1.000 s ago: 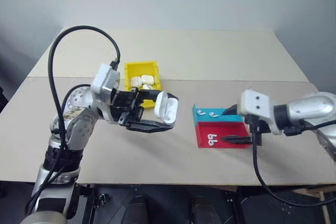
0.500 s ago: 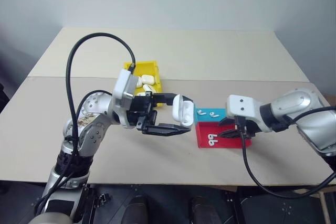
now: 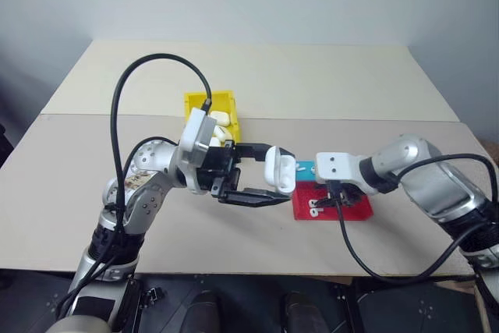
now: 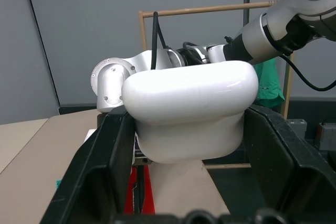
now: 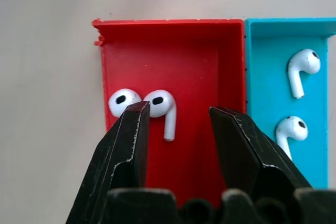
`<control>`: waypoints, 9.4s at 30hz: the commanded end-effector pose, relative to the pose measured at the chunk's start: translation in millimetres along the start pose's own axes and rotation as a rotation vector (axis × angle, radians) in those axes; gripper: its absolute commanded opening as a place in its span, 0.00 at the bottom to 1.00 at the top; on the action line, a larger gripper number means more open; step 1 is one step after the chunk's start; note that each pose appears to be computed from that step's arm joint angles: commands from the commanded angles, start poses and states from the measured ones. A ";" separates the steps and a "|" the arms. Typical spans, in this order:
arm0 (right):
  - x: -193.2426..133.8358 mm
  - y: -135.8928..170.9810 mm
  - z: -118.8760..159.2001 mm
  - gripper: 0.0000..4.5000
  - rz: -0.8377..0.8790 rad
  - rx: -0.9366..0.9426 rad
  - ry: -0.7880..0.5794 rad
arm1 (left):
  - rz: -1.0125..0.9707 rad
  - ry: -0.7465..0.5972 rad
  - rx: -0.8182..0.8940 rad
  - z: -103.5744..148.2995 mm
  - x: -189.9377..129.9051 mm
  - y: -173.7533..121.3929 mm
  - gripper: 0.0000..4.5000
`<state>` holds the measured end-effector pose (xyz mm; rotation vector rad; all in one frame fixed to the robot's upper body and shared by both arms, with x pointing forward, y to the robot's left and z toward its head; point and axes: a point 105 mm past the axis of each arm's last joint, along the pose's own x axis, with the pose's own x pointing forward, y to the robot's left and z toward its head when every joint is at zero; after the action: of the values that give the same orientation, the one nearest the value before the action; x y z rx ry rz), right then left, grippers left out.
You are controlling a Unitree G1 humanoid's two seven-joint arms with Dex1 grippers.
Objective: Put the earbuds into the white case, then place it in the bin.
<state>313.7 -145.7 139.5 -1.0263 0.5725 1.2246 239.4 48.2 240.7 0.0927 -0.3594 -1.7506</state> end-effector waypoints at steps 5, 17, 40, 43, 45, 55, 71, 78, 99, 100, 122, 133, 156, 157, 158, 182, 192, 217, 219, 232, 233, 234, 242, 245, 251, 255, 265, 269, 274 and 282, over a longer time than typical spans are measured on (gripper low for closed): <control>0.4 -2.6 4.8 0.49 0.013 -0.083 0.014 | -0.018 -0.014 0.034 9.5 4.4 -5.6 0.63; 8.3 0.1 5.5 0.49 0.034 -0.092 -0.003 | -0.006 -0.005 0.024 9.2 3.9 -7.1 0.63; -8.9 -4.2 12.9 0.14 -0.055 0.002 -0.121 | 0.030 0.012 0.016 10.3 -3.6 -3.1 0.63; -40.1 -10.0 21.7 0.14 -0.152 0.110 -0.239 | 0.034 0.011 0.012 10.5 -5.4 -0.8 0.63; -59.4 -9.7 26.1 0.14 -0.198 0.178 -0.320 | 0.034 0.004 0.007 11.8 -5.8 0.2 0.63; -147.2 15.7 61.6 0.14 -0.452 0.292 -0.993 | -0.001 -0.012 -0.005 13.7 -5.0 7.1 0.63; -129.0 31.2 139.1 0.14 -0.373 0.238 -1.230 | -0.032 -0.012 -0.011 12.2 3.6 18.9 0.63; -118.1 34.5 137.8 0.14 -0.335 0.243 -1.190 | -0.015 -0.005 -0.003 14.1 1.2 22.2 0.63; -120.8 31.8 126.6 0.56 -0.339 0.195 -1.140 | 0.004 0.000 0.012 17.3 -2.0 27.1 0.63; -126.2 31.3 126.5 0.56 -0.341 0.194 -1.157 | 0.006 0.001 0.011 17.2 -2.1 27.5 0.63; -54.0 -78.7 9.6 0.56 -0.121 -0.201 -0.104 | 0.024 0.046 0.031 18.7 -17.3 24.6 0.63; -18.4 -84.7 5.8 0.56 0.082 -0.344 0.064 | 0.038 0.045 0.033 16.9 -17.5 21.7 0.63; 20.3 -85.3 -0.6 0.48 0.106 -0.344 0.136 | 0.073 0.047 0.036 19.4 -16.6 16.9 0.63; 21.1 -84.2 -0.9 0.44 0.112 -0.342 0.133 | 0.075 0.047 0.036 19.3 -16.8 16.9 0.63; 22.0 -83.4 -1.6 0.37 0.116 -0.343 0.134 | 0.076 0.048 0.035 19.3 -16.9 17.0 0.63; -119.3 -40.5 49.2 0.14 -0.319 0.214 -0.898 | 0.024 0.026 0.023 20.3 -18.8 31.3 0.63; -145.4 12.2 112.3 0.14 -0.299 0.306 -1.313 | 0.018 0.028 0.008 18.8 -4.7 45.5 0.63; -99.2 30.1 127.9 0.22 -0.238 0.307 -1.187 | 0.033 0.019 0.044 21.5 0.0 54.2 0.63; -98.2 28.0 126.4 0.35 -0.249 0.317 -1.178 | 0.034 0.018 0.046 21.9 -0.6 54.0 0.63; -105.3 28.6 123.4 0.99 -0.264 0.294 -1.168 | 0.045 0.015 0.047 22.4 -2.5 54.0 0.63; -107.1 29.9 123.5 0.99 -0.260 0.287 -1.172 | 0.046 0.016 0.047 22.1 -2.7 54.1 0.63; -108.9 31.3 123.7 0.99 -0.253 0.280 -1.178 | 0.047 0.016 0.046 21.8 -2.8 54.3 0.63; -123.4 32.6 112.3 0.99 -0.227 0.270 -1.180 | 0.047 0.021 0.046 21.3 -2.6 54.8 0.63; -136.9 22.0 104.0 0.99 -0.273 0.253 -1.155 | 0.045 0.022 0.041 19.3 -1.6 55.8 0.63; -165.5 -0.2 114.0 0.63 -0.269 -0.005 -0.961 | 0.023 0.035 0.029 12.8 3.4 57.4 0.63; -168.9 -12.0 132.7 0.33 -0.205 -0.175 -0.865 | 0.018 0.029 0.027 10.2 7.9 60.5 0.63; -133.9 -32.3 182.3 0.01 -0.033 -0.523 -0.619 | 0.014 0.039 0.019 3.3 10.8 62.7 0.63; -119.8 -31.8 184.2 0.01 0.005 -0.646 -0.537 | 0.024 0.052 0.029 4.3 8.0 64.6 0.63; -118.8 -27.3 171.1 0.01 0.045 -0.663 -0.493 | 0.055 0.055 0.036 6.9 1.6 66.1 0.63; -133.7 -33.7 132.0 0.01 -0.057 -0.518 -0.490 | 0.105 0.046 0.048 10.2 -3.7 67.1 0.63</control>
<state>294.0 -92.4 316.8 -1.1055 -0.1467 1.5343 308.5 39.5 246.6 0.1213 -0.2567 -1.6383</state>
